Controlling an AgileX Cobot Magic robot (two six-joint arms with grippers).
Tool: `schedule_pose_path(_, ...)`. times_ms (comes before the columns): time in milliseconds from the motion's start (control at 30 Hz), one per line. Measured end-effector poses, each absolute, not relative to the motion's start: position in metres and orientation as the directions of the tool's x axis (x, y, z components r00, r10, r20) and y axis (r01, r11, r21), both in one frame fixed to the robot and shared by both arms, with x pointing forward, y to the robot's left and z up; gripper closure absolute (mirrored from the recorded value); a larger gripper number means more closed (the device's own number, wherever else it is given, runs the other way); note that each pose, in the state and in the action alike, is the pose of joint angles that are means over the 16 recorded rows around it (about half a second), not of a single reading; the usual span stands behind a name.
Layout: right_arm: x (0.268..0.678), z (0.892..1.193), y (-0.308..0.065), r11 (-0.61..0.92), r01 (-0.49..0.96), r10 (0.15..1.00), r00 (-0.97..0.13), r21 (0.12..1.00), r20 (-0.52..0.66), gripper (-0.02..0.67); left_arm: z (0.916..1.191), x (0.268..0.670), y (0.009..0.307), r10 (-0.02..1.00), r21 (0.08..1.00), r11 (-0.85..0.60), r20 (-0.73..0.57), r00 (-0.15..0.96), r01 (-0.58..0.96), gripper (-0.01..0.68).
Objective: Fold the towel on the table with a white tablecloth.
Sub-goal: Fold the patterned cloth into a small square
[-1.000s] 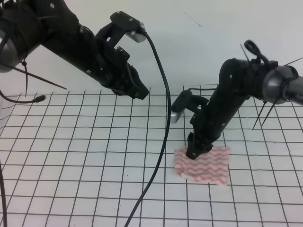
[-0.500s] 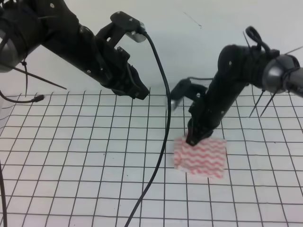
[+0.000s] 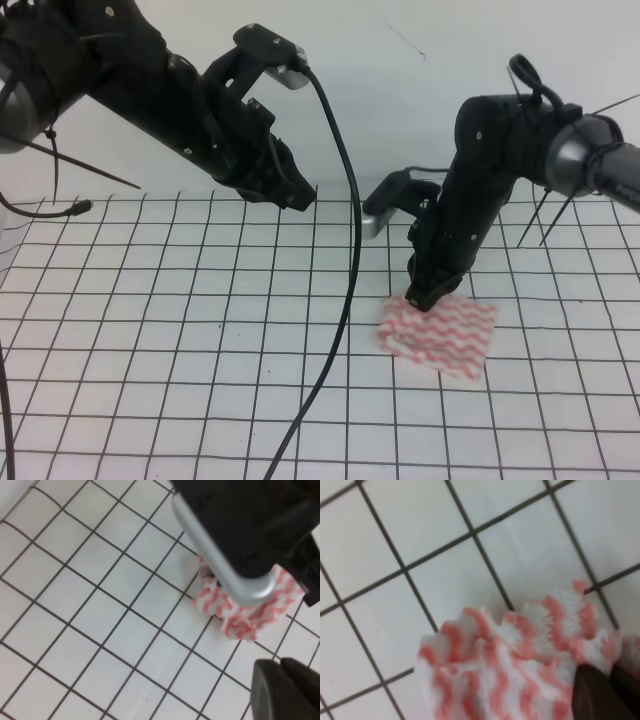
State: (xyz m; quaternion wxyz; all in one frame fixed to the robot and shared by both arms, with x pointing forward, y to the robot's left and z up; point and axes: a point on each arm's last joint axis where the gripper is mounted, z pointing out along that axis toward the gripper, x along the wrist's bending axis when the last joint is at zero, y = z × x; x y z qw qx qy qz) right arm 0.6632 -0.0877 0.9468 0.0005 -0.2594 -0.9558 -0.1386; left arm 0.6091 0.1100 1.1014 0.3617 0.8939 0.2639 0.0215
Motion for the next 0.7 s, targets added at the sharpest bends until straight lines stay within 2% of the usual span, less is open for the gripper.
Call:
schedule_pose_path(200, 0.662, 0.944, -0.086, 0.821, 0.506, 0.5, -0.861, 0.265, 0.097, 0.552, 1.101, 0.609, 0.11, 0.486, 0.657, -0.6, -0.154, 0.86, 0.457, 0.673)
schedule_pose_path(500, 0.655, 0.961, -0.081, 0.813, 0.486, 0.462, -0.874, 0.321, 0.151, 0.411, 1.101, 0.608, 0.11, 0.485, 0.654, -0.601, -0.158, 0.86, 0.459, 0.673)
schedule_pose_path(700, 0.648, 0.965, -0.078, 0.811, 0.48, 0.44, -0.877, 0.334, 0.192, 0.381, 1.105, 0.607, 0.111, 0.483, 0.658, -0.601, -0.154, 0.862, 0.454, 0.673)
